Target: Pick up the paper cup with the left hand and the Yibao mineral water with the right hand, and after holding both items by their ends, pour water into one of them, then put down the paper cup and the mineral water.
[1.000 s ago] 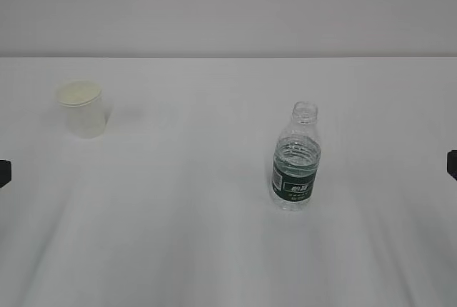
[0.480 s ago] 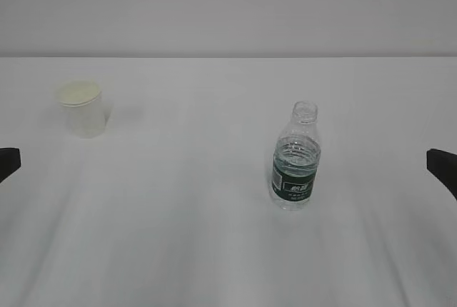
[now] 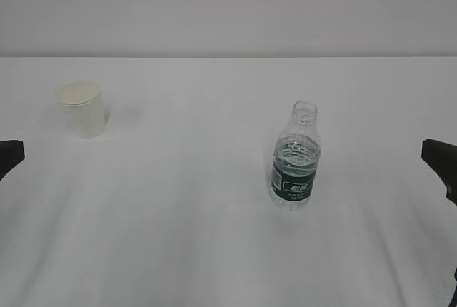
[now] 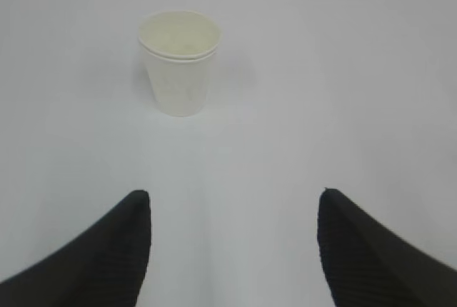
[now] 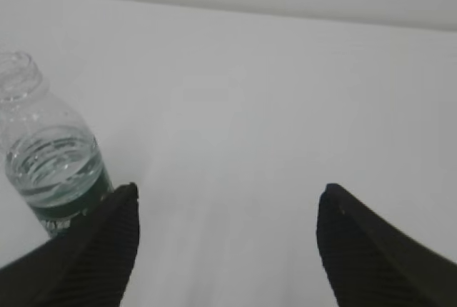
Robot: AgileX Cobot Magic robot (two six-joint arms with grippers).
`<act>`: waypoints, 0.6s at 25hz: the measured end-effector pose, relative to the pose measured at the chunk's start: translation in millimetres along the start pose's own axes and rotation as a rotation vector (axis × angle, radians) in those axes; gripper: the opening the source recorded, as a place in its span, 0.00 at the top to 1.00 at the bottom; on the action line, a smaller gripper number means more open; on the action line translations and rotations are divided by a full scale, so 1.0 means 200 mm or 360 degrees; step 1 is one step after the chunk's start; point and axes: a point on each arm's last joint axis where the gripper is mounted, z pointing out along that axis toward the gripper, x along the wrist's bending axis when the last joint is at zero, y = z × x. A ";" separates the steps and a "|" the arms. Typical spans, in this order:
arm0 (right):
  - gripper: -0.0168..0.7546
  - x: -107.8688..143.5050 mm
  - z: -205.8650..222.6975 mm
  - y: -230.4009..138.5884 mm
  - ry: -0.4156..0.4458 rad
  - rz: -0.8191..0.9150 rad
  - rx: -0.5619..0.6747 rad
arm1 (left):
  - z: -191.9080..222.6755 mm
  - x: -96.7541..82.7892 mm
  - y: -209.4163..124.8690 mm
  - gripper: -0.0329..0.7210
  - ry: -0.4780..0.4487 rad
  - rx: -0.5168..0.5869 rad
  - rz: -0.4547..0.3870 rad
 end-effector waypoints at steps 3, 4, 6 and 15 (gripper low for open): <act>0.21 -0.01 0.00 -0.03 -0.0023 -0.0004 -0.0142 | 0.00 0.00 0.00 0.27 0.0000 0.0000 0.0000; 0.21 0.00 0.01 -0.04 -0.0017 0.0016 -0.0197 | 0.00 0.00 0.00 0.27 -0.0001 0.0000 0.0003; 0.21 0.01 0.02 -0.08 0.0024 0.0021 -0.0277 | 0.00 0.00 0.00 0.28 -0.0003 0.0003 0.0013; 0.21 0.09 0.11 -0.17 0.0298 0.0007 -0.0411 | 0.00 -0.01 -0.01 0.28 -0.0019 0.0022 0.0089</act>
